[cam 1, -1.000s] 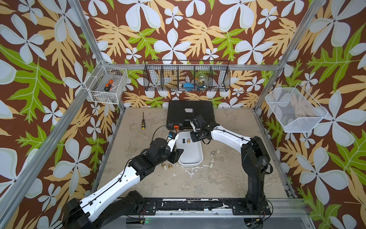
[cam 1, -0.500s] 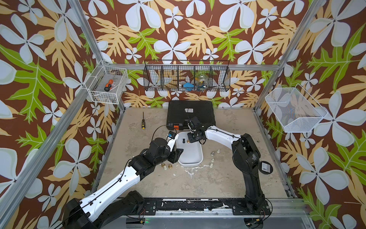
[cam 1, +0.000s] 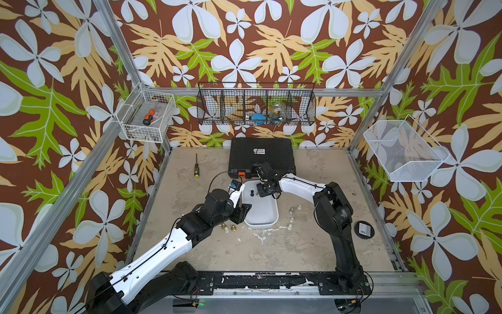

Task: Put the chess pieces into the storage box
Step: Place the chess piece in the storage box.

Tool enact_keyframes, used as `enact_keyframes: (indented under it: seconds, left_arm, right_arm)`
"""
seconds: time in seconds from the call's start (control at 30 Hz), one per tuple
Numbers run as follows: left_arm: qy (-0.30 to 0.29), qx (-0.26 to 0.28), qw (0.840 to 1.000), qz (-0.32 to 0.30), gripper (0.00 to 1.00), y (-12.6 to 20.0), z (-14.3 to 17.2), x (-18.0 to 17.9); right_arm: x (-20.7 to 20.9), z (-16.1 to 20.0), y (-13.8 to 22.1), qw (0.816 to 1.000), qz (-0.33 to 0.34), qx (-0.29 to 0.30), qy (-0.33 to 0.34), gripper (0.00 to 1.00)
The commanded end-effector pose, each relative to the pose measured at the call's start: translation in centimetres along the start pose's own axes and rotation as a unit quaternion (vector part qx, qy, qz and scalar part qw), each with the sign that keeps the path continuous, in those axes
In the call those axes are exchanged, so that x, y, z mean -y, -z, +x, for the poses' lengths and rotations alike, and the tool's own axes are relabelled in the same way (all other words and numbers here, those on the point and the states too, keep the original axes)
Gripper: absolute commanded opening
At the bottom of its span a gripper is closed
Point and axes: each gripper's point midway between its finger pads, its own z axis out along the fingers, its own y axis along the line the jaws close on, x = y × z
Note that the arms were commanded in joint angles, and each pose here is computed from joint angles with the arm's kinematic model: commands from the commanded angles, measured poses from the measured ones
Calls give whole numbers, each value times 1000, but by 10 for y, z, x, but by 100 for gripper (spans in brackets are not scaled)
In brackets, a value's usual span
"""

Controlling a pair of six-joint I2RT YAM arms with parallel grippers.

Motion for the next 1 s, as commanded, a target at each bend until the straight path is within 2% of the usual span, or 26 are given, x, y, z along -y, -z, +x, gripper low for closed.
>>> enact_keyframes:
  seconds: [0.0, 0.17, 0.43, 0.7, 0.97]
  left_arm:
    - [-2, 3, 1000, 2, 60, 0, -1, 0]
    - [-2, 3, 1000, 1, 60, 0, -1, 0]
    - [-2, 4, 1000, 1, 60, 0, -2, 0]
    - [-2, 3, 1000, 3, 60, 0, -2, 0]
    - [-2, 0, 1000, 2, 61, -2, -1, 0]
  right_arm:
    - [1, -3, -2, 1000, 4, 5, -4, 6]
    - [2, -2, -1, 1000, 5, 7, -5, 8]
    - [3, -6, 3, 1000, 11, 13, -4, 21]
    - [4, -14, 11, 1000, 15, 23, -2, 28]
    - [3, -34, 42, 999, 12, 51, -1, 35]
